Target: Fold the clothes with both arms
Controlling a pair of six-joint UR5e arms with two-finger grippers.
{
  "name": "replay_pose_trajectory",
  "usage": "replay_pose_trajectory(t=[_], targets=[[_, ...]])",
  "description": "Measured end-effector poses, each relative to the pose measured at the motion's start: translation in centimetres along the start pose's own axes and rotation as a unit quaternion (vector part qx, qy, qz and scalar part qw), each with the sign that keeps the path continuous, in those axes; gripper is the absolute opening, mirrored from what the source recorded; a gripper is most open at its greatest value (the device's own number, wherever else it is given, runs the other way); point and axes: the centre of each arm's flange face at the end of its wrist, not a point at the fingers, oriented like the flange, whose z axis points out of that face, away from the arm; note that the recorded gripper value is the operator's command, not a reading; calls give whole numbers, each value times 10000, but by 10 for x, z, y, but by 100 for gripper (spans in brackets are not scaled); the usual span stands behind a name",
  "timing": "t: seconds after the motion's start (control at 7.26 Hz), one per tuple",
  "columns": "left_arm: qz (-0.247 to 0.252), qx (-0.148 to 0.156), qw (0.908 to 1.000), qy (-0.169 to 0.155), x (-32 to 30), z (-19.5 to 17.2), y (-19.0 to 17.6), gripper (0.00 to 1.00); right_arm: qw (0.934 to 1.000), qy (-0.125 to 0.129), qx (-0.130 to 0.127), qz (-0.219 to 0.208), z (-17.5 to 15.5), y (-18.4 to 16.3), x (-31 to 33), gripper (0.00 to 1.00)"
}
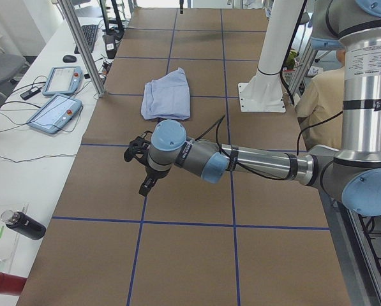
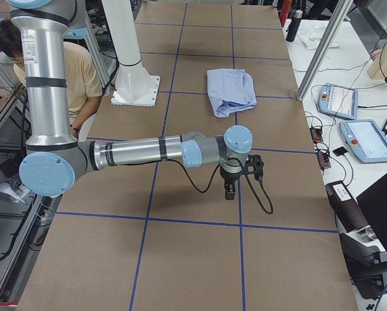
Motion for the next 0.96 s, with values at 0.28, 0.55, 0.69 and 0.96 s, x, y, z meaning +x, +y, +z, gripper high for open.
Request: replay_pose_trajectory(t=[0.28,0.55,0.69,0.96], targets=[[60,45,10000,-4,3,-2,-3,99,10000,1,-6,-24,1,-1,-3,100],[152,125,9998,-29,5,-5,-7,99,9999,-7,-29,-102,4,-3,-10,100],[170,143,9998,-25,5,-5,-7,99,9999,-11,-28,-136,4,-4,-13,100],[190,162,9997,-4,7,-6,-8,99,9999,-13,-26,-163,4,-5,-15,100]])
